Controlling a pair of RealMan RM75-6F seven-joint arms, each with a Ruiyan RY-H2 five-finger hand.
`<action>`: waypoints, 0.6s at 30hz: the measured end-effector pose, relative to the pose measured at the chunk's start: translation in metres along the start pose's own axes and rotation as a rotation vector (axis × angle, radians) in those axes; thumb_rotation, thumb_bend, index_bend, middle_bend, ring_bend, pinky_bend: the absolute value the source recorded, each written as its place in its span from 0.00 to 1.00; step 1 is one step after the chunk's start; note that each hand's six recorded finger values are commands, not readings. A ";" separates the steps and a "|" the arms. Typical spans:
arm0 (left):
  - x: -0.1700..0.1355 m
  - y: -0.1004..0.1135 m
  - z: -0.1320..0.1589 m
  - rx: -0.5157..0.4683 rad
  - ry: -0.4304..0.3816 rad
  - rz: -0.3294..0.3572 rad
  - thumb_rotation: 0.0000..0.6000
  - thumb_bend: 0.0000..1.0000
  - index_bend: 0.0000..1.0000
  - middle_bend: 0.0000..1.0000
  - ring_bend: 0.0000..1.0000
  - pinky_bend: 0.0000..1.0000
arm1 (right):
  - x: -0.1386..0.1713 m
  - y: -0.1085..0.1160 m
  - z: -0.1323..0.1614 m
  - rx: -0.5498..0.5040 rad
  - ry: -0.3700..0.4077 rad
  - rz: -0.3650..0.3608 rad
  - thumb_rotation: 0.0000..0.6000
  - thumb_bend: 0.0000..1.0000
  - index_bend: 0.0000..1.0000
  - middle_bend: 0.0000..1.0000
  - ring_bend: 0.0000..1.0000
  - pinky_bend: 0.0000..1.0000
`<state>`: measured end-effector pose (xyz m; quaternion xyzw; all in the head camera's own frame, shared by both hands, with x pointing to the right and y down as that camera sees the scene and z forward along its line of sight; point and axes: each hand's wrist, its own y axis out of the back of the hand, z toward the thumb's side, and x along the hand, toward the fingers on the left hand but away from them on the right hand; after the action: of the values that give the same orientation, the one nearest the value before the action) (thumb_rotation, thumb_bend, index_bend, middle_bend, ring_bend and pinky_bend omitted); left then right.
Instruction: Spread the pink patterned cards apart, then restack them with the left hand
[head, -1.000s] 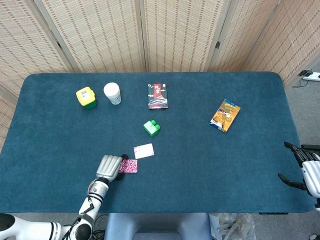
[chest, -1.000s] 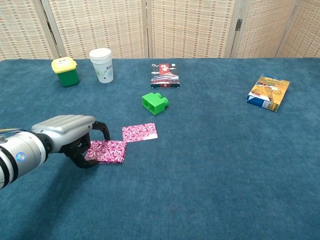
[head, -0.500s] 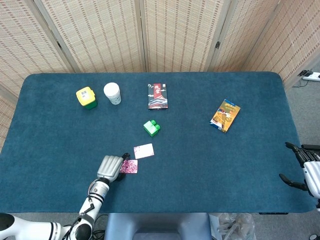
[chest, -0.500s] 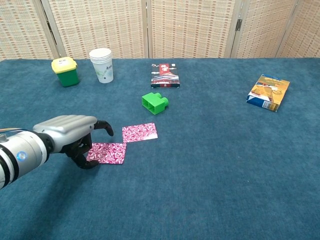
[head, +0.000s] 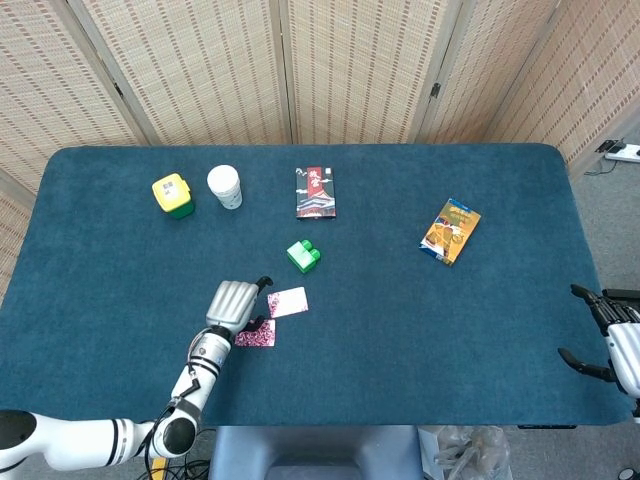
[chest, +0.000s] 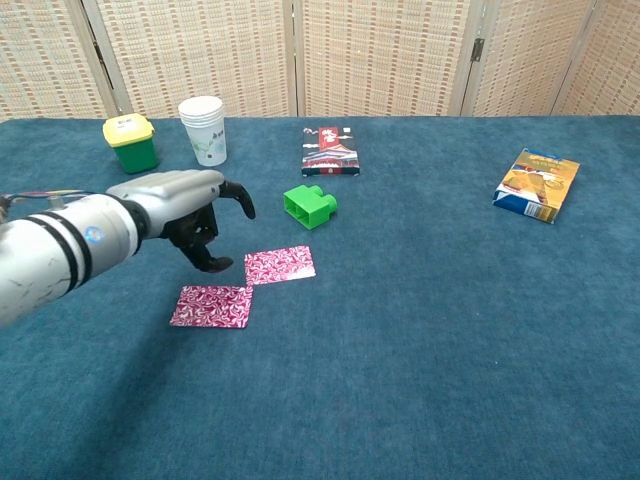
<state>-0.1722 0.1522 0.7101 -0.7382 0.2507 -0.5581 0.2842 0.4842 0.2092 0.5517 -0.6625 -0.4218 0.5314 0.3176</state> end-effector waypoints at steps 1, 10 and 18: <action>0.003 -0.001 0.002 0.002 0.003 -0.004 1.00 0.35 0.28 0.97 0.96 1.00 | 0.000 0.000 0.000 0.000 0.000 0.000 1.00 0.25 0.09 0.22 0.20 0.21; 0.024 -0.017 0.020 0.024 0.023 -0.062 1.00 0.35 0.28 0.97 0.96 1.00 | 0.000 0.000 0.001 0.002 0.000 0.001 1.00 0.25 0.09 0.22 0.20 0.21; 0.029 -0.030 0.029 0.045 0.037 -0.105 1.00 0.35 0.27 0.97 0.96 1.00 | 0.000 0.001 0.000 0.002 -0.005 -0.001 1.00 0.25 0.09 0.22 0.20 0.21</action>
<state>-0.1356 0.1575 0.7452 -0.7333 0.2042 -0.5913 0.2666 0.4842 0.2090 0.5505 -0.6606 -0.4222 0.5332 0.3177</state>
